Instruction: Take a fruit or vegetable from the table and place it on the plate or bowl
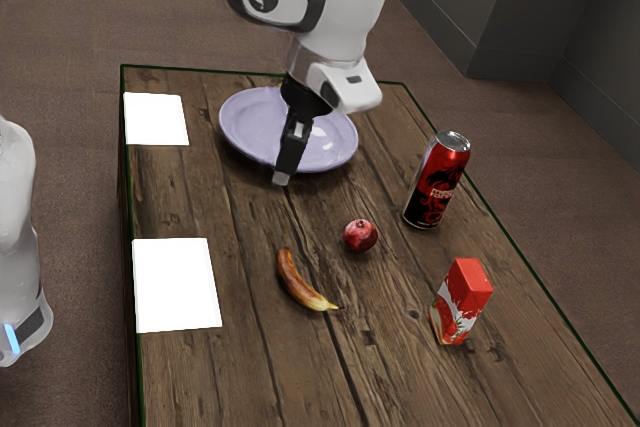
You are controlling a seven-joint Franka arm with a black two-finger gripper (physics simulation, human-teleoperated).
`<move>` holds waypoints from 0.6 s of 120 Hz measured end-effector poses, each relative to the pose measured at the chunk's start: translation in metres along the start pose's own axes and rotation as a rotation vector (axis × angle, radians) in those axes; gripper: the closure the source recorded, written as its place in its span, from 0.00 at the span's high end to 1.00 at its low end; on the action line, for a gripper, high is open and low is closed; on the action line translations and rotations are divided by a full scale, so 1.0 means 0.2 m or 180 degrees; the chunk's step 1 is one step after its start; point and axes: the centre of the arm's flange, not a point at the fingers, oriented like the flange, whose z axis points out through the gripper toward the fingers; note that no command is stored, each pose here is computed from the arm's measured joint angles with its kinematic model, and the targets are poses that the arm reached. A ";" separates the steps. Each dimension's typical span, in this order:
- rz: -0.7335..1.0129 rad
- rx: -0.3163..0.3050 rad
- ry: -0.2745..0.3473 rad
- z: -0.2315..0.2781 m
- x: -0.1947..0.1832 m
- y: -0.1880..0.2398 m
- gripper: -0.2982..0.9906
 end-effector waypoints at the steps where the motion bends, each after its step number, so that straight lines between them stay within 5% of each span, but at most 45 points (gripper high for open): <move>1: 0.0017 0.0001 -0.0005 -0.01 0.01 0.00 0.75; 43: 0.1093 -0.0094 -0.0473 0.06 0.13 0.11 0.75; 58: 0.1727 0.0100 -0.0105 -0.08 -0.09 0.37 0.75; 72: 0.2032 0.0129 0.0191 0.01 -0.04 0.40 0.75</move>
